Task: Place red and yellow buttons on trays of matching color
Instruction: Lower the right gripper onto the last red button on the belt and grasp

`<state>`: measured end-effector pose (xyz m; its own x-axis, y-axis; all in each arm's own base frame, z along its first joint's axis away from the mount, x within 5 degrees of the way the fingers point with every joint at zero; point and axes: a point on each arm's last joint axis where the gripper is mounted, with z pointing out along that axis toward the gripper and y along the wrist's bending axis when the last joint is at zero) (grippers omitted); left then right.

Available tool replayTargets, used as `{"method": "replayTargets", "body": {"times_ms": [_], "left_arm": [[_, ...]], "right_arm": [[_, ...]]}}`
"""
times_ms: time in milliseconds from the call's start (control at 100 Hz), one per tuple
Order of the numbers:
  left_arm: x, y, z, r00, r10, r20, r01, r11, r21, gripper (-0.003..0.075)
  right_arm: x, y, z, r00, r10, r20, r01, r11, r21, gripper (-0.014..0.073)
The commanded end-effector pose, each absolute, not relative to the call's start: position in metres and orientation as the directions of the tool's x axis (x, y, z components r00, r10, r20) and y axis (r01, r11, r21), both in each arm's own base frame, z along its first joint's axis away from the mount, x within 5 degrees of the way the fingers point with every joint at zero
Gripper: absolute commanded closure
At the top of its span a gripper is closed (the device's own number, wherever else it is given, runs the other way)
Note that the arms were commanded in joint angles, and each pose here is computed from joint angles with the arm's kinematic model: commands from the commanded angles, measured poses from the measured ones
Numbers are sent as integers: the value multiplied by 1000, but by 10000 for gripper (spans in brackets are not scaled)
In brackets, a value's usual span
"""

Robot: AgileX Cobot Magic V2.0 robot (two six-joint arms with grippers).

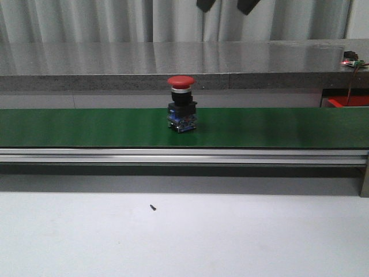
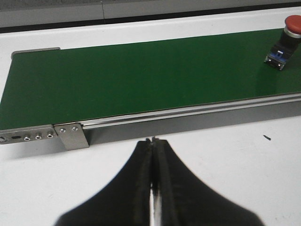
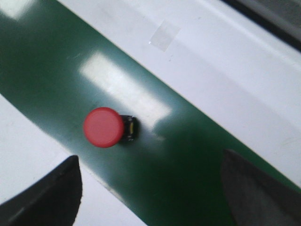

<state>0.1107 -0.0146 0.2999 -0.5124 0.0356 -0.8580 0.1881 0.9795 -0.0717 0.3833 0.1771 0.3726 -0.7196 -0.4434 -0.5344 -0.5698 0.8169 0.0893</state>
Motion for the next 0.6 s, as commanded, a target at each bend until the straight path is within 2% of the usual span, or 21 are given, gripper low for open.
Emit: {"method": "replayTargets", "body": {"times_ms": [0,270,590], "left_arm": [[113,-15,313,-441,4,-897,178,981,-83,740],[113,-15,313,-441,4,-897,178,981,-83,740],[113,-15,313,-441,4,-897,178,981,-83,740]], "right_arm": [[359,179,392,-707,-474,-525,-605,790,101,-3],[362,189,365,-739,-483,-470,-603,785,143,-3],[376,198,339,-761,-478,-439,-593,787,170,-3]]}}
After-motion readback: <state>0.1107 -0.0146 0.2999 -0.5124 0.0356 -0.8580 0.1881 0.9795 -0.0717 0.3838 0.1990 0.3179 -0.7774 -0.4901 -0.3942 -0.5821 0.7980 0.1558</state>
